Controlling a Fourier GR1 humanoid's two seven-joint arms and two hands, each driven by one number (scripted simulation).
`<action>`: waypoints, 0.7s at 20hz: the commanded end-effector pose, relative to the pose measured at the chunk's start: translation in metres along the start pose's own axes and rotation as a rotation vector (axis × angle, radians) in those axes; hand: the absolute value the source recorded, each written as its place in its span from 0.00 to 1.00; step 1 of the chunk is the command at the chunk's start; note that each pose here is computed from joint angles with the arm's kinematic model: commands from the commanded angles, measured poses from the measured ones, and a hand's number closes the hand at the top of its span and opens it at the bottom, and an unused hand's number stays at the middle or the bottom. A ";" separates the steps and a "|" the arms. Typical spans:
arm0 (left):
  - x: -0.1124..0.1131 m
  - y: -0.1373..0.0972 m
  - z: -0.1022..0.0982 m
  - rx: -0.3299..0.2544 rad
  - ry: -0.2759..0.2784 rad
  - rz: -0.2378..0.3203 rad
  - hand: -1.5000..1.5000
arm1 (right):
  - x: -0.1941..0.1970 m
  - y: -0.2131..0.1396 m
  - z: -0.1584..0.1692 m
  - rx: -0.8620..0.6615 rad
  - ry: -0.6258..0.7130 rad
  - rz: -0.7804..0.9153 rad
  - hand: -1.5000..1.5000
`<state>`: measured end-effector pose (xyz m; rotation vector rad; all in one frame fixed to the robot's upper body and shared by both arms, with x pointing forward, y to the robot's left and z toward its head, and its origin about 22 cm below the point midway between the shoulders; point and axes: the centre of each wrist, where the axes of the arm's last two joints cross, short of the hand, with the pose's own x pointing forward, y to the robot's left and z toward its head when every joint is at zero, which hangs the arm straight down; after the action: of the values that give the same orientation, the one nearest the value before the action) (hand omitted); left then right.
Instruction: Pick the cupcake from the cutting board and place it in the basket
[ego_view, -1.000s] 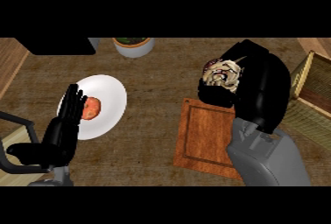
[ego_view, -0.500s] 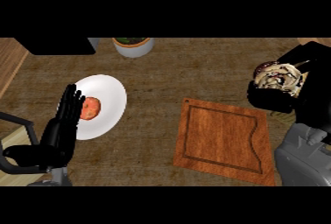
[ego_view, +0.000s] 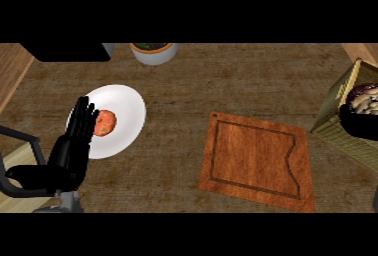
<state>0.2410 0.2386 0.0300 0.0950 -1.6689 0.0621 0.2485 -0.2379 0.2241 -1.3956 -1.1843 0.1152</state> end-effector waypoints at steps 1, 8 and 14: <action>0.004 0.014 -0.004 -0.007 -0.003 0.006 0.50 | -0.025 -0.014 -0.035 0.002 0.086 0.019 1.00; 0.000 0.002 -0.004 -0.001 -0.012 -0.005 0.50 | -0.065 -0.008 -0.042 0.015 0.093 0.090 1.00; 0.000 0.003 0.005 -0.008 -0.004 -0.013 0.50 | -0.098 0.010 -0.060 0.074 0.094 0.184 1.00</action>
<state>0.2415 0.2364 0.0259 0.0908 -1.6758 0.0537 0.2496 -0.3261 0.1932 -1.4245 -1.0140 0.1737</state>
